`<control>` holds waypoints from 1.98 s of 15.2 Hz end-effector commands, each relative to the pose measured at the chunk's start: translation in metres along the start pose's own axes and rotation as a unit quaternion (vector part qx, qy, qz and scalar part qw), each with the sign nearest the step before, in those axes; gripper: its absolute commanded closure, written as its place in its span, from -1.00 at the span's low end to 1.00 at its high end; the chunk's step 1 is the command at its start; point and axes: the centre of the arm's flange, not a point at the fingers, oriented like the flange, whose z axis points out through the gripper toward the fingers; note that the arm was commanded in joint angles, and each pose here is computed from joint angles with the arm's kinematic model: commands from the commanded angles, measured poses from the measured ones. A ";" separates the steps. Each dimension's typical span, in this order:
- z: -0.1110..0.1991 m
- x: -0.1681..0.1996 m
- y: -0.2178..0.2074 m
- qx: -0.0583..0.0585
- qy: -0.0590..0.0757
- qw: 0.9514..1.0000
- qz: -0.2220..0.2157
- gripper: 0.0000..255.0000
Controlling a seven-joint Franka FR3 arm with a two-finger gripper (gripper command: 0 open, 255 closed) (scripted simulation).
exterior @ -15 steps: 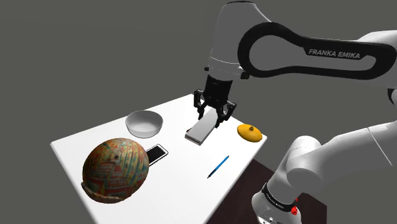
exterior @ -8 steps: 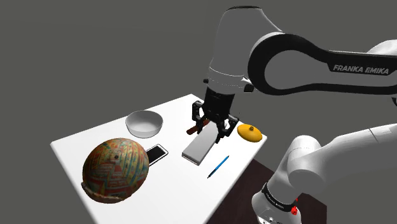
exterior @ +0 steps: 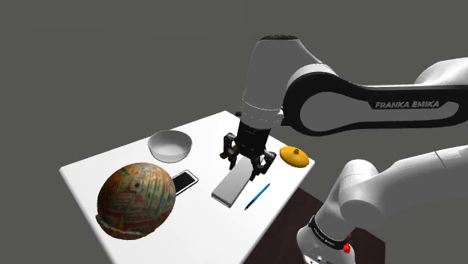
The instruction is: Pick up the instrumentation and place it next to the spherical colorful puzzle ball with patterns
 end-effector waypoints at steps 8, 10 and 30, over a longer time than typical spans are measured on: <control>0.047 0.000 0.000 0.000 0.000 1.000 0.000 1.00; 0.057 0.000 0.000 0.000 0.000 1.000 0.000 1.00; 0.163 -0.001 -0.002 0.000 0.000 1.000 0.000 1.00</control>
